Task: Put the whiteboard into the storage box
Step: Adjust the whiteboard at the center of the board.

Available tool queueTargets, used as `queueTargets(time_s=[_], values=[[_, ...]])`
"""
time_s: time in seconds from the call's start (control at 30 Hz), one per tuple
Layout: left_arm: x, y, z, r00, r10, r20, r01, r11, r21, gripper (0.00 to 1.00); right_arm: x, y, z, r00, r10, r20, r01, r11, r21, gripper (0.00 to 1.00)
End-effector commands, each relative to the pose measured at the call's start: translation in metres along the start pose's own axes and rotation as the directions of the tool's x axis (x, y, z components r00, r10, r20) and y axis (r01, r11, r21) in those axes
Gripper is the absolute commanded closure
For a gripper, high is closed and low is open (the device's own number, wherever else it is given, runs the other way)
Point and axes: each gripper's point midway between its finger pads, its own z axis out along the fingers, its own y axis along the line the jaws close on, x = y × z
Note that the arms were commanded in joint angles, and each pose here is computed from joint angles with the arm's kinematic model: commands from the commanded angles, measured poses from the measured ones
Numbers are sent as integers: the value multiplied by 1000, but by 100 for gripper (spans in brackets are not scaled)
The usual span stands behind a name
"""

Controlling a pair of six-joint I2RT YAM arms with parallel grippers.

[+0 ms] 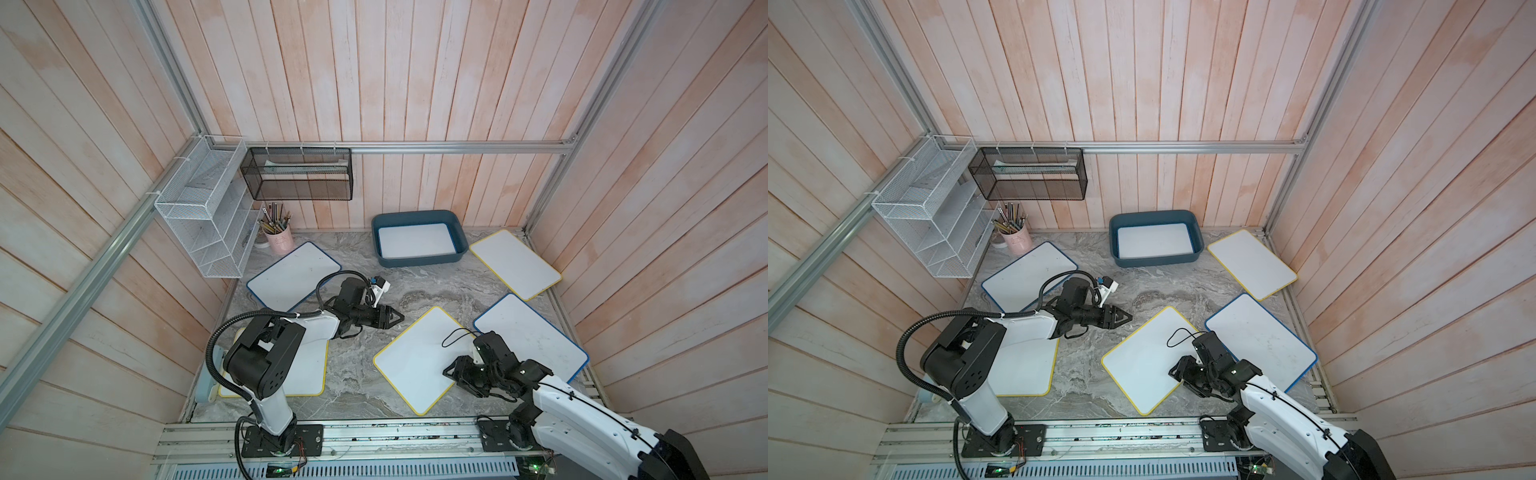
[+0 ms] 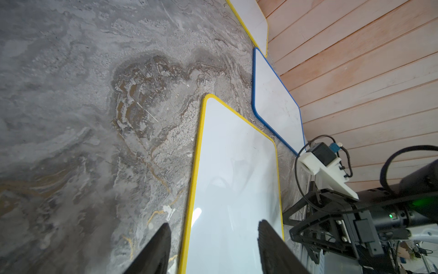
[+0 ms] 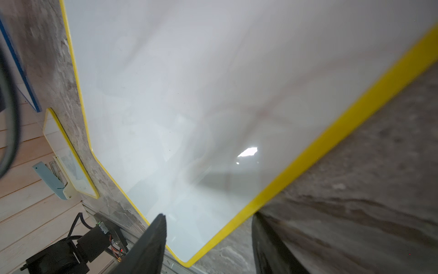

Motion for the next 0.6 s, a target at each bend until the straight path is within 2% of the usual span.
queueTargets(time_s=[0.0, 0.07, 0.13, 0.3, 0.47, 0.57], values=[[16, 12, 2, 1000, -20, -24, 19, 999, -47, 39, -6, -10, 6, 1000, -19, 22, 18, 999, 44, 41], [24, 30, 2, 998, -50, -32, 46, 991, -126, 39, -12, -6, 8, 998, -31, 46, 29, 999, 37, 41], [32, 38, 5, 997, -63, -53, 55, 988, -147, 39, -18, -5, 12, 997, -38, 65, 36, 999, 23, 41], [39, 39, 4, 994, -83, -70, 72, 986, -147, 39, -44, 2, 16, 991, -68, 112, 70, 998, -12, 41], [48, 40, 5, 991, -107, -86, 93, 985, -144, 39, -81, 32, 20, 975, -121, 185, 138, 987, -87, 41], [48, 38, 5, 990, -109, -88, 97, 986, -134, 39, -103, 51, 27, 970, -170, 171, 194, 972, -130, 41]])
